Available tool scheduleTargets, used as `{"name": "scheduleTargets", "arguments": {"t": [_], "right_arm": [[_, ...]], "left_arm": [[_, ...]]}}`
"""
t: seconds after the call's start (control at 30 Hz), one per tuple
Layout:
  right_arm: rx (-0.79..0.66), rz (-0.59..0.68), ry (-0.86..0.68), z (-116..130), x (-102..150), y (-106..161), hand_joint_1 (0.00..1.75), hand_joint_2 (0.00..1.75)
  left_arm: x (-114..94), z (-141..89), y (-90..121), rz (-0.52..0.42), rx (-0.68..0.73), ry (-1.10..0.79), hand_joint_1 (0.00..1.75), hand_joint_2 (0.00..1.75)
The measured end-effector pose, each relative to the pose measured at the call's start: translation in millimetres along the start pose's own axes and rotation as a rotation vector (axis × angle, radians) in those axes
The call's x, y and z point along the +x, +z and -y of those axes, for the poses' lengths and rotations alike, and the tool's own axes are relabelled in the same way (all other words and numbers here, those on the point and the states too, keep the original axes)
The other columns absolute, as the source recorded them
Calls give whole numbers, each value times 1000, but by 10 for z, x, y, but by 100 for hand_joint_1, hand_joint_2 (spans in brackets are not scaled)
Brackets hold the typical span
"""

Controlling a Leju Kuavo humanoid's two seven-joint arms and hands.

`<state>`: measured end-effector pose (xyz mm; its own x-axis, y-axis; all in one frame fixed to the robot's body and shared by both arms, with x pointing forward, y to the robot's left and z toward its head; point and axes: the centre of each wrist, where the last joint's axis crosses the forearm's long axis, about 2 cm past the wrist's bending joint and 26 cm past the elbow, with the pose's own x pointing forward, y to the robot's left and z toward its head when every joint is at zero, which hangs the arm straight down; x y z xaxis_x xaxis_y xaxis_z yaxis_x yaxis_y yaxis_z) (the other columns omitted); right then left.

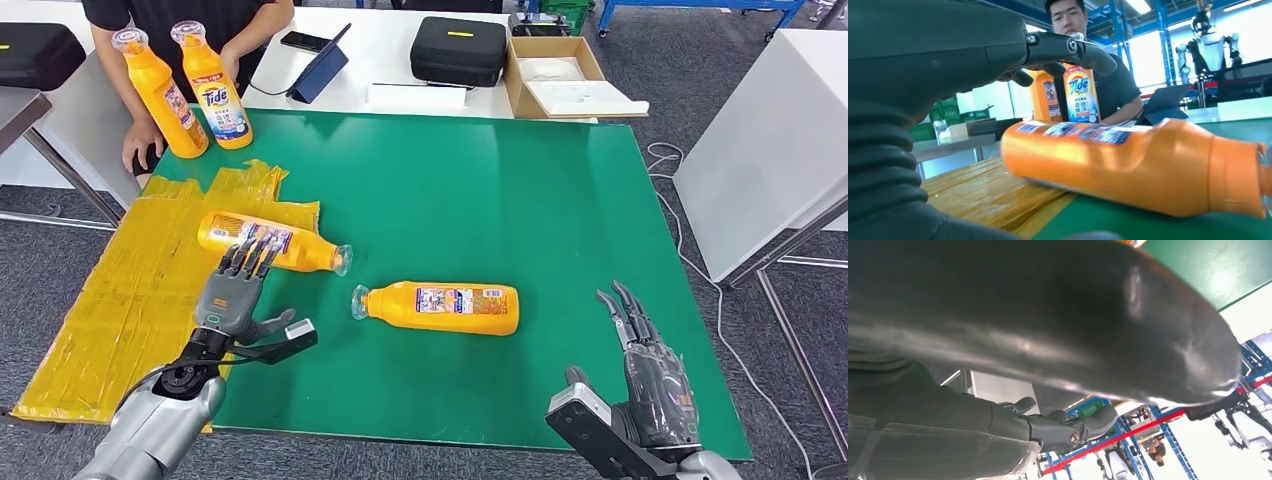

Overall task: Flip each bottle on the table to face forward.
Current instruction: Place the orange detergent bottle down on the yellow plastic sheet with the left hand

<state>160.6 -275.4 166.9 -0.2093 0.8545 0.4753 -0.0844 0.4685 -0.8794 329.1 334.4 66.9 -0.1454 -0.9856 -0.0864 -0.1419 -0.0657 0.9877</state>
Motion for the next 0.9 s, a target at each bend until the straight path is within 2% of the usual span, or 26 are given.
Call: {"name": "scheduleTargets", "arguments": {"t": [0.1, 0.17, 0.23, 0.3, 0.37, 0.43, 0.5, 0.7, 0.9], "right_arm": [[3, 2, 3, -4, 1, 4, 0, 0], [7, -2, 13, -10, 6, 7, 0, 87], [19, -10, 35, -22, 18, 8, 0, 175], [41, -17, 67, -43, 41, -4, 0, 175], [63, -20, 102, -69, 58, -63, 0, 175], [80, -22, 135, -93, 53, -180, 0, 175], [98, -29, 162, -119, 35, -325, 0, 175], [143, -48, 176, -166, 20, -621, 0, 175], [180, -79, 186, -147, 27, -999, 0, 175]], "left_arm": [[-6, -52, -2, -1, 18, 14, 0, 0], [-10, -83, -2, -7, 36, 64, 0, 0], [-11, -135, -4, -38, 57, 235, 0, 0], [4, -236, -29, -103, 100, 570, 0, 0], [20, -381, -72, -180, 181, 1019, 0, 0], [-5, -532, -101, -217, 287, 1397, 0, 0], [-62, -669, -113, -213, 390, 1589, 0, 0], [-188, -899, -119, -160, 514, 1640, 0, 0], [-293, -967, -108, -152, 558, 1644, 0, 0]]}}
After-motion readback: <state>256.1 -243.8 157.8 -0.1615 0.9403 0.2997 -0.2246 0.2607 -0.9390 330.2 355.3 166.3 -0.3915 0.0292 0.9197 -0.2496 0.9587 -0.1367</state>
